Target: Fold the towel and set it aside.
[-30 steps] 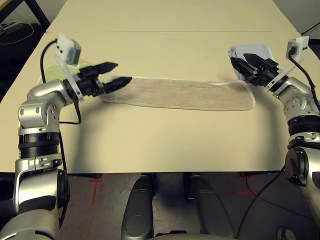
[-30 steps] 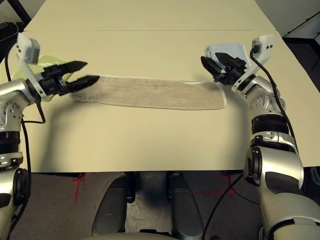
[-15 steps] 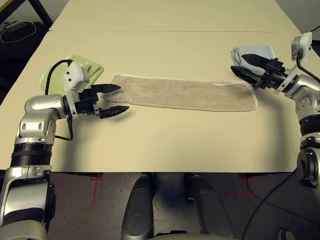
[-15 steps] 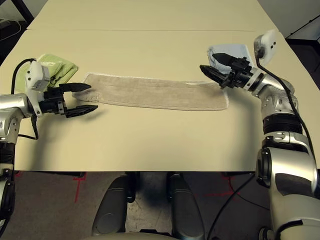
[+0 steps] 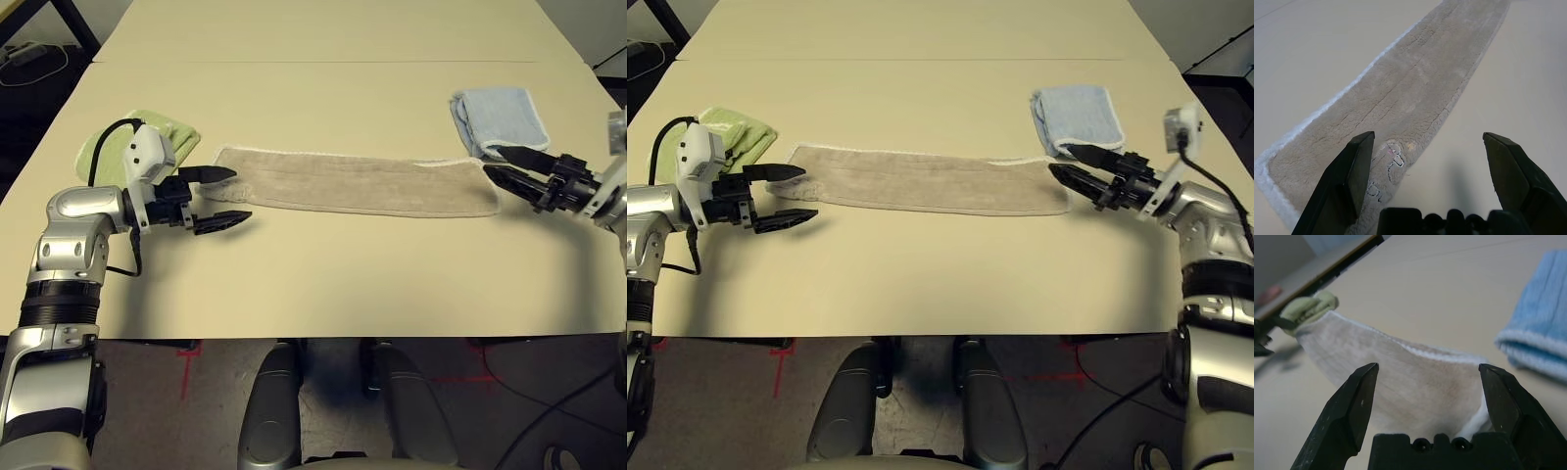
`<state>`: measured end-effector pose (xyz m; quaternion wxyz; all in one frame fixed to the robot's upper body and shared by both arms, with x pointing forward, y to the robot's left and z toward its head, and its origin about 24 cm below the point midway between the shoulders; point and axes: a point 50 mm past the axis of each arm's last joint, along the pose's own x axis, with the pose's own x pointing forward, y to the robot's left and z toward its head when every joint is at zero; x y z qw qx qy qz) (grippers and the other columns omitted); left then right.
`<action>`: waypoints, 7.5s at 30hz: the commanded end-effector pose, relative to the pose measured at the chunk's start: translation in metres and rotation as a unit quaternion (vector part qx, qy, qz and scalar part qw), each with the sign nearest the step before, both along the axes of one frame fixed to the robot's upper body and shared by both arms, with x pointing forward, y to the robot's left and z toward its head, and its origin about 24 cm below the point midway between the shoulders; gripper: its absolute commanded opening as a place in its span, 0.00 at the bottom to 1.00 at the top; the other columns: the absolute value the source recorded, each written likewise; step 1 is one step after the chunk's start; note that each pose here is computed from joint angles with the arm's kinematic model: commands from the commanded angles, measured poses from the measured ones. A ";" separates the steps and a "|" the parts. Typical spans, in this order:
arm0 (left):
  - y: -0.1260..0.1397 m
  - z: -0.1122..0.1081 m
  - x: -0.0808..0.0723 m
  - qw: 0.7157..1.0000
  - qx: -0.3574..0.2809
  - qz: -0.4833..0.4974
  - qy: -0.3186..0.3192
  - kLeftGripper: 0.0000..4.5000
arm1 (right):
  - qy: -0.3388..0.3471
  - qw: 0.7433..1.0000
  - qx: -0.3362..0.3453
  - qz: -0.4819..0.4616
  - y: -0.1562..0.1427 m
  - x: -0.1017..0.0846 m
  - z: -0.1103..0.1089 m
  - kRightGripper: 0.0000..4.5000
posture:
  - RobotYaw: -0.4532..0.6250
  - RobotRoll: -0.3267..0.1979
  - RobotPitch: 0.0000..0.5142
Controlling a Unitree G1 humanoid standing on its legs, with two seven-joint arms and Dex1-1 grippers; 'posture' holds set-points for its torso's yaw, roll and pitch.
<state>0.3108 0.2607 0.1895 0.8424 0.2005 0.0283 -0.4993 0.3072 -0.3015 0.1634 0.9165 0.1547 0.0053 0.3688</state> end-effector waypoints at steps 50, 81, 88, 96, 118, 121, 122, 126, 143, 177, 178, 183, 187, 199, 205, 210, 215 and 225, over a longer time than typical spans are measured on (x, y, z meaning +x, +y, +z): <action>-0.011 0.002 -0.003 1.000 -0.002 -0.012 0.018 1.00 | 0.294 0.941 0.113 -0.121 0.025 -0.031 -0.038 0.99 | 0.53 0.62 0.48; -0.014 0.004 -0.003 1.000 0.002 -0.019 0.024 1.00 | 0.284 0.941 0.124 -0.134 0.025 -0.026 -0.036 0.01 | 0.52 0.62 0.48; -0.015 0.005 -0.003 0.999 0.003 -0.020 0.025 1.00 | 0.264 0.947 0.153 -0.104 0.025 -0.032 -0.027 0.01 | 0.52 0.62 0.47; -0.016 0.007 -0.001 0.999 0.001 -0.021 0.026 1.00 | 0.203 0.959 0.187 -0.058 0.032 -0.031 -0.008 0.01 | 0.52 0.62 0.45; -0.012 0.009 -0.001 0.999 0.005 -0.018 0.029 1.00 | 0.142 0.984 0.085 0.067 0.094 -0.017 0.019 0.01 | 0.53 0.62 0.45; -0.013 0.009 -0.001 0.999 0.005 -0.018 0.028 1.00 | 0.139 0.986 0.058 0.076 0.104 -0.014 0.018 0.01 | 0.53 0.62 0.46; -0.013 0.009 -0.001 0.999 0.005 -0.018 0.028 1.00 | 0.138 0.986 0.052 0.077 0.106 -0.014 0.017 0.01 | 0.53 0.62 0.46; -0.013 0.009 -0.001 0.999 0.006 -0.016 0.028 1.00 | 0.128 0.987 0.052 0.085 0.116 -0.010 0.020 0.01 | 0.53 0.62 0.45; -0.013 0.009 0.000 0.999 0.006 -0.021 0.024 1.00 | 0.099 0.987 0.014 0.128 0.154 -0.002 0.025 0.01 | 0.54 0.62 0.46; -0.012 0.016 -0.008 0.998 -0.030 -0.053 -0.004 1.00 | 0.114 0.974 -0.142 0.139 0.194 0.005 0.008 0.12 | 0.55 0.62 0.45; -0.012 0.017 -0.008 0.998 -0.030 -0.053 -0.004 1.00 | 0.110 0.973 -0.146 0.139 0.195 0.006 0.008 0.16 | 0.55 0.62 0.45; -0.012 0.017 -0.007 0.998 -0.028 -0.053 -0.001 1.00 | 0.108 0.971 -0.149 0.151 0.200 0.006 0.009 0.55 | 0.54 0.62 0.44; -0.013 0.016 -0.007 0.998 -0.028 -0.053 0.001 1.00 | 0.104 0.972 -0.142 0.157 0.207 0.007 0.014 0.85 | 0.54 0.62 0.44; -0.014 0.016 -0.006 0.998 -0.025 -0.051 0.004 1.00 | 0.075 0.965 -0.144 0.207 0.207 0.002 0.031 1.00 | 0.54 0.62 0.44; -0.015 0.016 -0.005 0.998 -0.027 -0.050 0.003 1.00 | -0.019 0.968 -0.111 0.225 0.193 0.004 0.047 1.00 | 0.53 0.62 0.43; -0.014 0.017 -0.004 0.999 -0.029 -0.046 0.001 1.00 | -0.051 0.978 -0.073 0.190 0.173 0.012 0.053 1.00 | 0.53 0.62 0.43; -0.015 0.017 -0.003 0.999 -0.034 -0.036 -0.002 1.00 | -0.092 0.985 -0.069 0.128 0.156 0.025 0.049 1.00 | 0.54 0.62 0.43; -0.017 0.014 -0.006 0.999 -0.039 -0.028 -0.005 1.00 | -0.127 0.985 -0.080 0.089 0.124 0.037 0.027 1.00 | 0.56 0.62 0.43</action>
